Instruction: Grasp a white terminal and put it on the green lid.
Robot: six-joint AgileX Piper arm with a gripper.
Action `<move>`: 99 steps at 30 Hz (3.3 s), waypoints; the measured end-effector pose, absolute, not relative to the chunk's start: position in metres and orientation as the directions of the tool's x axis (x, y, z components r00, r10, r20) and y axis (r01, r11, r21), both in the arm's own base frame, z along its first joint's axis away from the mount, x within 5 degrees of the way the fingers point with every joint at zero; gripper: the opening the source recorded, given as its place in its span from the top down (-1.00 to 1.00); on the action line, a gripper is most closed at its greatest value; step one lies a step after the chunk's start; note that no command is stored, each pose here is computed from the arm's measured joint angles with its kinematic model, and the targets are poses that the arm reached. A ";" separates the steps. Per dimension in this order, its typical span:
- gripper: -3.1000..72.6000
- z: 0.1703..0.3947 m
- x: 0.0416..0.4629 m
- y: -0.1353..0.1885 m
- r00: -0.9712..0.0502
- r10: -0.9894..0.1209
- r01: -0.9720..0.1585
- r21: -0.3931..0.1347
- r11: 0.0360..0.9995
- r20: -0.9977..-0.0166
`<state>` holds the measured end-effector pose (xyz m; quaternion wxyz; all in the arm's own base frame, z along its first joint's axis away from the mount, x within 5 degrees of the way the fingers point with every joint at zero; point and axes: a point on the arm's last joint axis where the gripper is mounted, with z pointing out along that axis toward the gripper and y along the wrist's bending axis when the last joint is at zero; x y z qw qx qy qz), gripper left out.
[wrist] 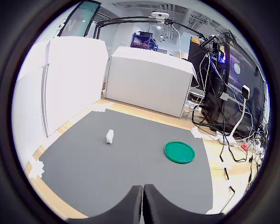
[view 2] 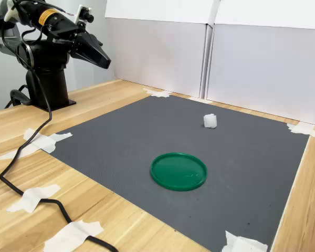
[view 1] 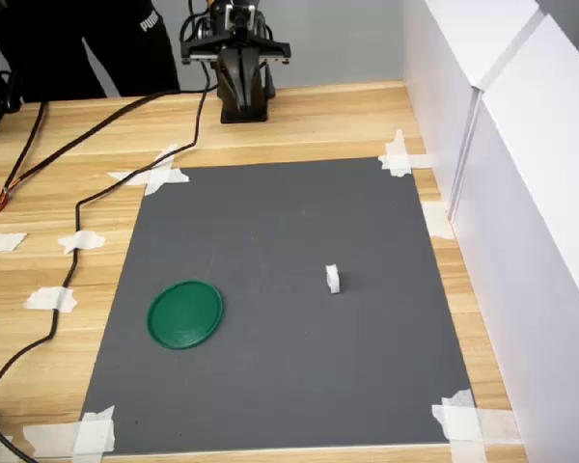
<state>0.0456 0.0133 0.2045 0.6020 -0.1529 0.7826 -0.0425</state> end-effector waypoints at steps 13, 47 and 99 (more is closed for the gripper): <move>0.96 0.205 0.046 0.013 -0.229 -0.290 -0.188 -0.251 0.950 -0.929; 0.96 0.302 0.085 0.010 -0.464 -0.254 -0.227 -0.164 0.960 -0.848; -0.67 0.364 0.279 0.103 -0.576 -0.593 -0.651 -0.123 0.749 -0.563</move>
